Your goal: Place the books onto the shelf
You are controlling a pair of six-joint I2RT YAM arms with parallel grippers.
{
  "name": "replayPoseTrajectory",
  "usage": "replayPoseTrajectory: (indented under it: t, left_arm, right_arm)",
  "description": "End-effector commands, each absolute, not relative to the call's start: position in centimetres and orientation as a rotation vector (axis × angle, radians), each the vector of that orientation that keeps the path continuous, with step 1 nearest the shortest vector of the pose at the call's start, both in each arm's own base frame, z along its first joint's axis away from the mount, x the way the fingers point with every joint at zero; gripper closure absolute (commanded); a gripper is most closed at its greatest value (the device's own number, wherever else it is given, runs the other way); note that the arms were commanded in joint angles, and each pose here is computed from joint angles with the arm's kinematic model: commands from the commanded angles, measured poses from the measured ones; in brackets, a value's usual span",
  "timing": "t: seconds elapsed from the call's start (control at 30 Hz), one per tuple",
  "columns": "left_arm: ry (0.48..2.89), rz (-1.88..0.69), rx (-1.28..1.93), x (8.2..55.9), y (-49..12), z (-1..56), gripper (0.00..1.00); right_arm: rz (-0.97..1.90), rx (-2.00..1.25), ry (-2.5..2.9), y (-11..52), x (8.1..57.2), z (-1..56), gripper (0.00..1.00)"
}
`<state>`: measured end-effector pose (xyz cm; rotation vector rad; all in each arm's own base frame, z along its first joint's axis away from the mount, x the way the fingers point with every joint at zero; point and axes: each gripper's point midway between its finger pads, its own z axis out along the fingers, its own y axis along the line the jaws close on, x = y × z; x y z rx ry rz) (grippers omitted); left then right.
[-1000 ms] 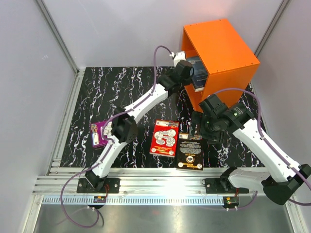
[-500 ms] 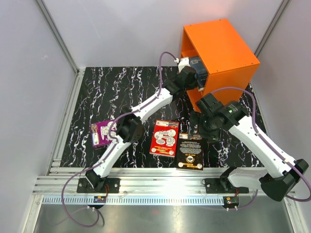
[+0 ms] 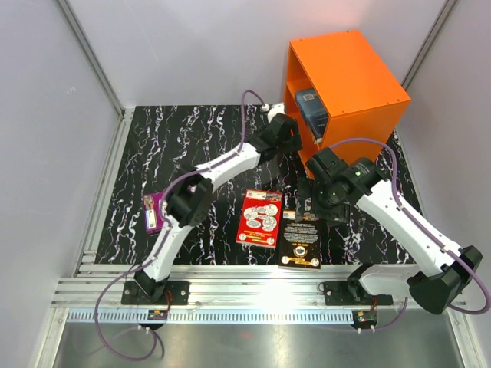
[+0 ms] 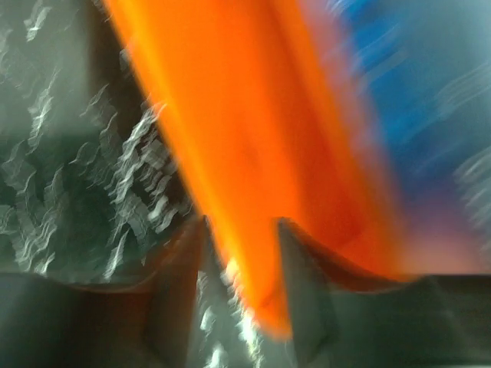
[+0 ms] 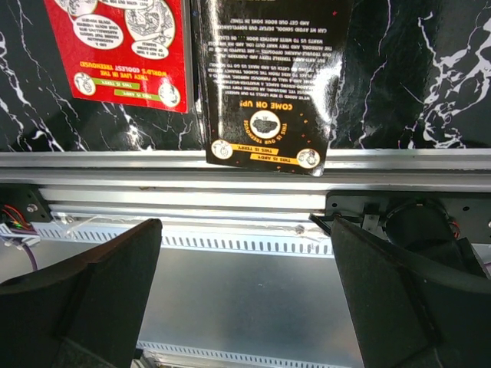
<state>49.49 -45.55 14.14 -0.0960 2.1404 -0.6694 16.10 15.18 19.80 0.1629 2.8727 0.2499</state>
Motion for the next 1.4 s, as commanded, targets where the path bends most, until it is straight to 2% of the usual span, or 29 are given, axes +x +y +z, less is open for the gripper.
replayPoseTrajectory:
  t: [0.0,0.07,0.1,0.13,0.27,0.3,0.4,0.53,0.63,0.8,1.0,1.17,1.3,1.33,1.37]
  left_arm:
    - [2.011,-0.746,-0.153,48.3,-39.8,24.6,0.25]
    - [2.121,-0.658,-0.133,46.5,-36.4,21.4,0.12]
    - [2.154,-0.637,-0.134,45.2,-34.0,22.2,0.06]
    - [2.195,-0.604,-0.112,44.3,-32.7,21.4,0.05]
    - [2.419,-0.469,-0.023,38.5,-28.1,16.0,0.03]
    - [2.510,-0.440,-0.011,36.3,-27.0,13.0,0.03]
    - [2.552,-0.562,-0.021,32.9,-26.9,11.9,0.02]
    - [2.621,-0.641,-0.082,28.6,-25.6,8.4,0.02]
    - [2.648,-0.680,-0.095,27.5,-25.6,6.9,0.02]
    - [2.673,-0.690,-0.113,27.5,-25.9,6.1,0.02]
    - [2.699,-0.753,-0.181,27.6,-26.9,5.0,0.02]
    - [2.727,-0.848,-0.267,26.5,-26.9,2.5,0.03]
    - [2.726,-0.969,-0.285,25.7,-28.0,0.8,0.05]
    - [2.702,-1.009,-0.272,25.9,-28.7,0.8,0.07]
    - [2.704,-1.051,-0.277,25.6,-29.1,0.8,0.07]
  right_arm:
    - [0.211,0.138,2.943,14.5,14.8,19.1,0.00]
    - [0.221,0.130,2.946,15.0,15.2,18.3,0.00]
    - [0.225,0.130,2.943,15.5,15.8,17.7,0.00]
    - [0.218,0.152,2.950,15.6,16.0,17.2,0.00]
    - [0.280,0.212,3.042,16.9,16.7,12.7,0.00]
    - [0.309,0.233,3.051,17.6,17.7,11.5,0.00]
    - [0.391,0.298,3.066,18.6,19.8,9.2,0.00]
    - [0.575,0.264,3.000,22.0,23.0,9.2,0.00]
    - [0.658,0.236,2.939,24.3,26.2,9.8,0.00]
    - [0.562,0.244,2.948,25.2,29.5,7.4,0.00]
    - [0.547,0.352,2.974,26.2,30.9,3.7,0.02]
    - [0.420,0.428,3.004,25.4,31.0,1.0,0.03]
    - [0.420,0.455,3.041,25.8,29.6,-0.8,0.10]
    - [0.429,0.463,3.049,26.1,29.3,-1.1,0.18]
    - [0.449,0.460,3.061,26.7,28.8,-1.6,0.22]
